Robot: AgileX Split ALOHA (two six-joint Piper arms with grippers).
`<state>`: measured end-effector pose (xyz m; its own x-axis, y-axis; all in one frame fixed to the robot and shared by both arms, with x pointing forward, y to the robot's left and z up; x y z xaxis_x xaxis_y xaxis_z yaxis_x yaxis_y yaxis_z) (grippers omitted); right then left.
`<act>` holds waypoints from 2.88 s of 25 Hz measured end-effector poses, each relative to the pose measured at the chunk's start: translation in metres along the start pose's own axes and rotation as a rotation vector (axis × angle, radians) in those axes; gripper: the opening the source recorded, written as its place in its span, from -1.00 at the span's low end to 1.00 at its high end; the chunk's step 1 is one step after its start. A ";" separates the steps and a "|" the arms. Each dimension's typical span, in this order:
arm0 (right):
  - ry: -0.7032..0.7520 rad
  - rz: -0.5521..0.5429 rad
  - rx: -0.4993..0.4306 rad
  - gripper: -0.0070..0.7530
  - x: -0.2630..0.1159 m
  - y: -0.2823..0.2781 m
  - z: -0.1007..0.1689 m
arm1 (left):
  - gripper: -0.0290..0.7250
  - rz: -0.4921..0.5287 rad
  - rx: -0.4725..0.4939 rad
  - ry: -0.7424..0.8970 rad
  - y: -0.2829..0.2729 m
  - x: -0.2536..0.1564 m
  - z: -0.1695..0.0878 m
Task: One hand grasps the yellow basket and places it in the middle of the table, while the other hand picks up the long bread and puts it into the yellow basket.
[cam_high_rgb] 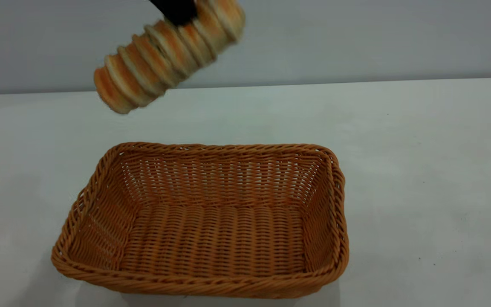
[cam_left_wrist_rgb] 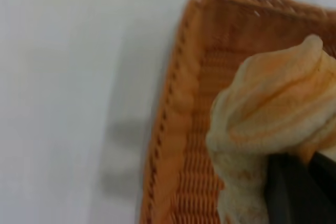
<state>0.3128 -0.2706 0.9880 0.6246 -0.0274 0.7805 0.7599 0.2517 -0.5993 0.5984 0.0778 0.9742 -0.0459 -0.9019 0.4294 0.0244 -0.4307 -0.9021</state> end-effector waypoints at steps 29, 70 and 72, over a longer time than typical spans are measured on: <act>0.000 0.000 0.000 -0.04 0.000 0.000 0.000 | -0.83 0.321 -0.260 0.092 0.163 -0.012 -0.017; 0.000 0.000 -0.001 -0.04 0.000 0.000 0.000 | 0.23 -0.024 0.564 -0.435 -0.142 0.078 0.002; 0.000 0.000 -0.001 -0.04 0.000 0.000 0.000 | 0.23 -0.024 0.623 -0.477 -0.170 0.070 -0.008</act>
<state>0.3128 -0.2707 0.9880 0.6246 -0.0279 0.7804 0.7601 0.2512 -0.5993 0.5828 0.0881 1.1572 0.3771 -0.7470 0.5475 0.5910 -0.2611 -0.7633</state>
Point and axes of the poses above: a point on each arm's last joint axis where the gripper is mounted, y pointing out along that axis toward the gripper, z along the wrist's bending axis when the last joint is at zero, x = y × z, the point moved 9 cm from there along y, pointing out along that axis toward the gripper, and after that the axes turned 9 degrees about y, right-handed, at the moved point
